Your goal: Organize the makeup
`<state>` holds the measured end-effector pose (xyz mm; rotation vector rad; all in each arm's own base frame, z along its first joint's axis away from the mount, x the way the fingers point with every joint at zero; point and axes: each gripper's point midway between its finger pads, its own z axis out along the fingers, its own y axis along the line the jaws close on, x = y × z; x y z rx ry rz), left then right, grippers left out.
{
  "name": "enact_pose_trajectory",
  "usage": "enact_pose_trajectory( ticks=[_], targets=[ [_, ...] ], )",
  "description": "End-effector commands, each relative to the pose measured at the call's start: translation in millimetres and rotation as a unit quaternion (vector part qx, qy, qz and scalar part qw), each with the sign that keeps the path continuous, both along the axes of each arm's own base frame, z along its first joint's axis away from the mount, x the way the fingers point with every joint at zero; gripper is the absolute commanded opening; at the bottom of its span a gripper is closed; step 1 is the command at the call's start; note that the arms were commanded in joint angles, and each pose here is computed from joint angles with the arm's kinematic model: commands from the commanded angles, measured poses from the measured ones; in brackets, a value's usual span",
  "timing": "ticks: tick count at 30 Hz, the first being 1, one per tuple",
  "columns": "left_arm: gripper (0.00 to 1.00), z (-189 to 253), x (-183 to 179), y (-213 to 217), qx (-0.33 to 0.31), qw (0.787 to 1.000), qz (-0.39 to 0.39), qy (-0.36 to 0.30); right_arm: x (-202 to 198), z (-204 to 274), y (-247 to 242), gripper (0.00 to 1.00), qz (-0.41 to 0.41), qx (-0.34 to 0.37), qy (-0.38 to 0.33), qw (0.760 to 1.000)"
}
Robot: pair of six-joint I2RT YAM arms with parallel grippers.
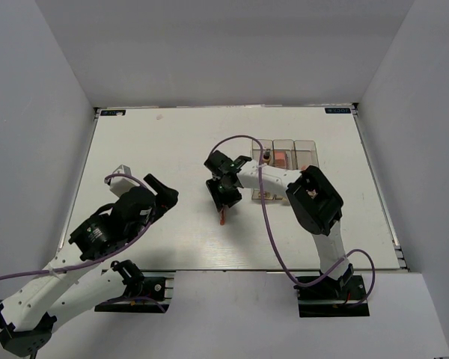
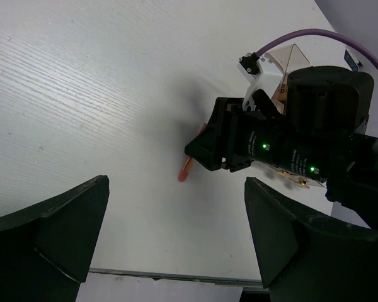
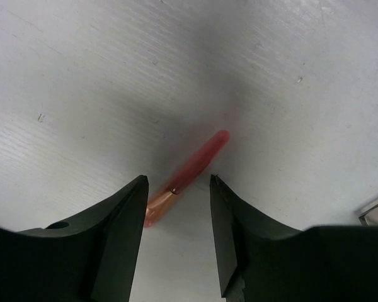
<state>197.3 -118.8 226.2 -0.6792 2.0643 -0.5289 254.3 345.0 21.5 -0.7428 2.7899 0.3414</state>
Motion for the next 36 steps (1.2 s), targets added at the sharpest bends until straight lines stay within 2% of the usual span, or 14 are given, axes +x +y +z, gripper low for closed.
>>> enact_pose_trajectory(
  ticks=[1,4,9,12,16,17,22,24,27,31,36],
  targets=[
    [0.98,0,-1,4,0.001,1.0,0.008,-0.001,4,-12,1,0.5,-0.004,-0.024,-0.013,1.0],
    [0.98,-1,0,5,0.001,1.0,0.01,-0.002,6,-16,-4,0.47,0.002,-0.037,-0.024,0.999],
    [0.98,-2,0,4,-0.002,1.0,0.008,-0.004,7,-25,-10,0.37,0.012,-0.055,-0.029,0.998],
    [0.98,-3,1,2,-0.004,1.0,0.005,-0.003,7,-26,-11,0.27,0.023,-0.054,-0.028,0.998],
    [0.98,-4,1,1,-0.005,1.0,0.004,-0.005,5,-18,-4,0.02,0.085,-0.028,-0.022,0.996],
    [0.98,-5,1,1,-0.006,1.0,0.004,-0.004,6,-14,-3,0.0,0.094,-0.022,-0.022,0.995],
    [0.98,-5,2,-1,-0.008,1.0,0.0,-0.01,12,27,13,0.0,0.16,0.072,-0.01,0.984],
    [0.98,-4,3,-4,-0.009,1.0,-0.007,-0.016,17,61,28,0.0,0.186,0.124,-0.024,0.974],
    [0.98,-3,6,-9,-0.012,1.0,-0.016,-0.022,36,105,26,0.0,0.214,0.15,-0.081,0.962],
    [0.98,-7,10,-20,-0.009,0.999,-0.037,-0.022,79,168,1,0.0,0.181,0.166,-0.177,0.953],
    [0.98,-7,16,-30,-0.007,0.998,-0.053,-0.031,141,207,-66,0.0,0.07,0.107,-0.273,0.954]
  ],
)
